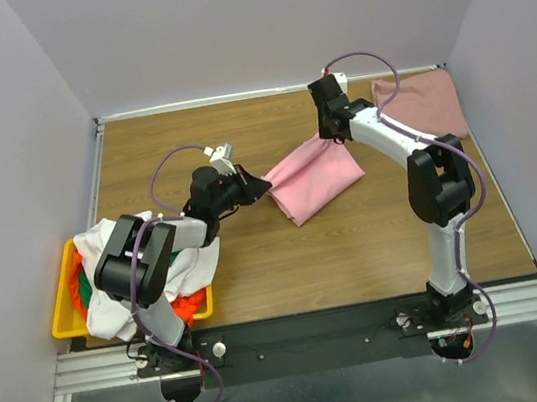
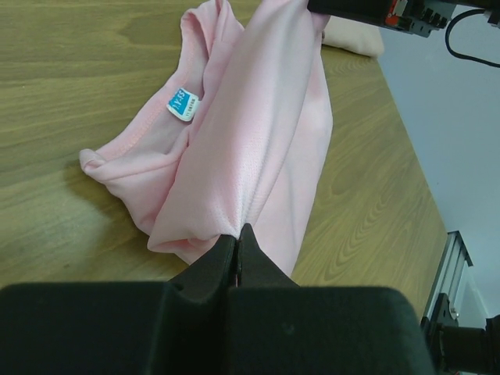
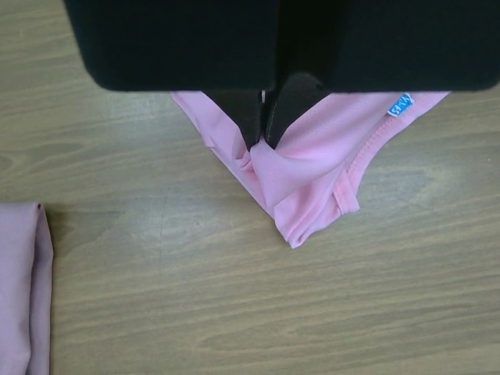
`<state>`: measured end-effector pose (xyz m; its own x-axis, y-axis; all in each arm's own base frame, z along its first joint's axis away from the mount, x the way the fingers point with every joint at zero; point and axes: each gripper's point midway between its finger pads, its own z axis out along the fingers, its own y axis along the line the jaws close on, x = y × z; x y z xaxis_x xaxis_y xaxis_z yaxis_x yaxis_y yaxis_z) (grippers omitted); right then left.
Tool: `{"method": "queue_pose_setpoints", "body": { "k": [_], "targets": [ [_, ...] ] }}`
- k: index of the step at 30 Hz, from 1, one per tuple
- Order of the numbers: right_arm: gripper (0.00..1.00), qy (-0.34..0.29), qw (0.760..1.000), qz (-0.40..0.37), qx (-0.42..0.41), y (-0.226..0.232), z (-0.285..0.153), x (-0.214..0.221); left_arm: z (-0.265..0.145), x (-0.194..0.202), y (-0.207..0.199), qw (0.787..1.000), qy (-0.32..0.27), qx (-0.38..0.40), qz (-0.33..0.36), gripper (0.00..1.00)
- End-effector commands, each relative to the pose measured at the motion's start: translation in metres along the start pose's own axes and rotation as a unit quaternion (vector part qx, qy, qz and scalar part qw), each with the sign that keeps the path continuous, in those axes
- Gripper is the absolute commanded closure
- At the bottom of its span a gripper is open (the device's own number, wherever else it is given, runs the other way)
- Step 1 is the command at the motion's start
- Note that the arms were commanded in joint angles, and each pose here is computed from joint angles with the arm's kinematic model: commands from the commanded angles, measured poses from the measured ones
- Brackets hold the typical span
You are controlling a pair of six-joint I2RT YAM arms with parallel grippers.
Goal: Fold and stack the t-shirts
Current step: Fold the tshirt
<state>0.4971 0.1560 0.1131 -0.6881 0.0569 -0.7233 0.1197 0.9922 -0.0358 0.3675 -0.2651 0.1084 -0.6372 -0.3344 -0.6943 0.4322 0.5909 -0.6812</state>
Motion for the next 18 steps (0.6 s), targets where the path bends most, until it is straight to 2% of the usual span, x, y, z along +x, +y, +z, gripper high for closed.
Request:
{"method": "queue_pose_setpoints", "body": {
  "k": [1, 4, 5, 6, 7, 8, 9, 10, 12, 15, 18],
  "targets": [
    [1.0, -0.021, 1.0, 0.0, 0.019, -0.01, 0.017, -0.02, 0.004, -0.002, 0.01, 1.0, 0.004, 0.009, -0.006, 1.0],
    [1.0, -0.017, 1.0, -0.004, 0.02, -0.008, 0.026, -0.019, 0.007, 0.003, 0.021, 1.0, 0.009, 0.003, -0.019, 1.0],
    [0.93, -0.015, 1.0, -0.005, 0.019, -0.008, 0.031, -0.018, 0.008, -0.001, 0.023, 1.0, 0.005, 0.006, -0.021, 0.99],
    [0.83, -0.014, 1.0, -0.004, 0.016, -0.007, 0.032, -0.019, 0.009, -0.003, 0.026, 1.0, 0.002, 0.003, -0.024, 0.91],
    [0.69, -0.014, 1.0, -0.003, 0.014, -0.007, 0.034, -0.02, 0.01, -0.003, 0.03, 1.0, 0.001, 0.0, -0.029, 0.67],
    [0.54, -0.016, 1.0, -0.006, 0.007, -0.004, 0.032, -0.022, 0.011, -0.012, 0.033, 0.999, -0.011, -0.006, -0.032, 0.56],
    [0.27, -0.023, 1.0, -0.003, 0.003, -0.003, 0.029, -0.03, 0.011, -0.018, 0.033, 0.999, -0.019, -0.007, -0.031, 0.49],
    [0.18, -0.026, 1.0, -0.004, -0.003, -0.001, 0.026, -0.033, 0.011, -0.022, 0.032, 0.999, -0.025, -0.008, -0.029, 0.4],
    [0.03, -0.031, 0.999, -0.005, -0.018, -0.001, 0.018, -0.041, 0.01, -0.032, 0.031, 0.999, -0.039, -0.015, -0.022, 0.36],
    [0.0, -0.034, 0.999, -0.006, -0.039, -0.005, 0.006, -0.046, 0.002, -0.043, 0.022, 0.998, -0.054, -0.017, -0.01, 0.31],
    [0.0, -0.03, 0.997, -0.005, -0.074, -0.01, -0.002, -0.049, -0.003, -0.035, 0.023, 0.999, -0.046, -0.027, -0.005, 0.31]
  ]
}}
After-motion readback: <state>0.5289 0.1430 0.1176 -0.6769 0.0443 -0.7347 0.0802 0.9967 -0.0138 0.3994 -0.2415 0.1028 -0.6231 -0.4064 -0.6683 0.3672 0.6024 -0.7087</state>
